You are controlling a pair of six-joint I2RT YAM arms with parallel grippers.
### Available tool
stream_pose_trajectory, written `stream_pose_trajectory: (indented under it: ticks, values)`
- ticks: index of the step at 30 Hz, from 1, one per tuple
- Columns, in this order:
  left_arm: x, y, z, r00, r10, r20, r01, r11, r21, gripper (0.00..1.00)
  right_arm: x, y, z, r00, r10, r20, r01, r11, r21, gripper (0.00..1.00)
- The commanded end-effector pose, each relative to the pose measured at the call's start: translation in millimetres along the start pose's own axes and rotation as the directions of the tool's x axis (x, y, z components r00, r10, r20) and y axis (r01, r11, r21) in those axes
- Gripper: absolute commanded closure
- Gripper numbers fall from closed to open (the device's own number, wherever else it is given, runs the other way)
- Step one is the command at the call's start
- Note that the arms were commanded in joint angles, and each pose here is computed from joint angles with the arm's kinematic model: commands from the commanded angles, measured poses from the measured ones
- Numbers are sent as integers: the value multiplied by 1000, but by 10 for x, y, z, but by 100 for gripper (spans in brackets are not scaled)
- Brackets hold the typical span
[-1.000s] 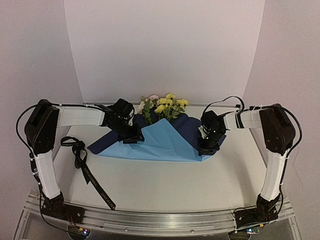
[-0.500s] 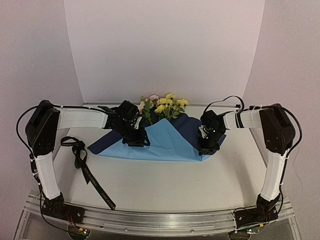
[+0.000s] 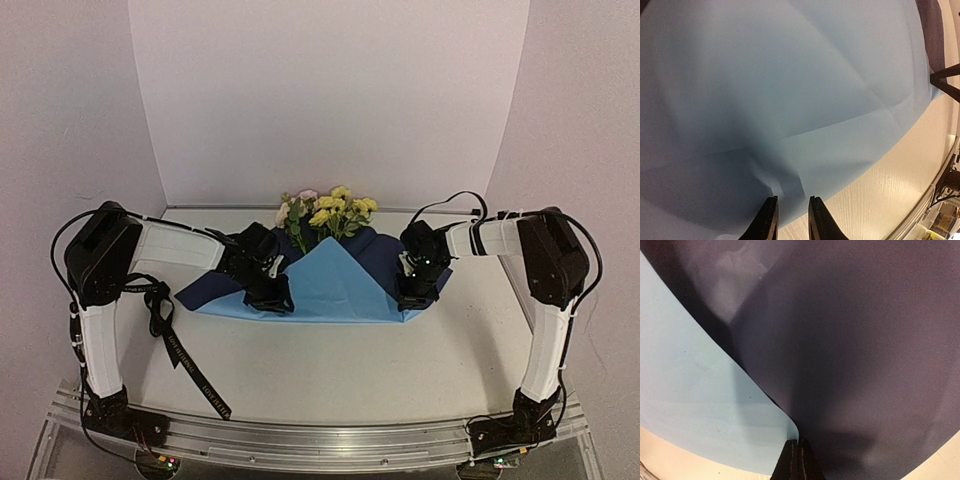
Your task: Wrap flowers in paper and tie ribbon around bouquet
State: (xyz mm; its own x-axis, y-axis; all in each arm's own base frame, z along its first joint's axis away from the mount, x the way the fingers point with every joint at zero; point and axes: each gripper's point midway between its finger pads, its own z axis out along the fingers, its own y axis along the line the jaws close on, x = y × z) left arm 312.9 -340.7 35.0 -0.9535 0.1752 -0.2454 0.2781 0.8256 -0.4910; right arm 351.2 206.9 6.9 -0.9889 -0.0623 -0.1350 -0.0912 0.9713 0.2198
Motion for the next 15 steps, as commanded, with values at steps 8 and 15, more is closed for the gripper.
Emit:
stream_pose_trajectory:
  ticks: [8, 15]
  values:
    - [75, 319, 192, 999, -40, -23, 39, 998, -46, 82, -204, 21, -425, 992, 20, 127, -27, 998, 54, 77]
    - [135, 372, 259, 997, -63, -37, 61, 997, -51, 83, -309, 191, -971, 966, -2, 258, -27, 994, 106, 52]
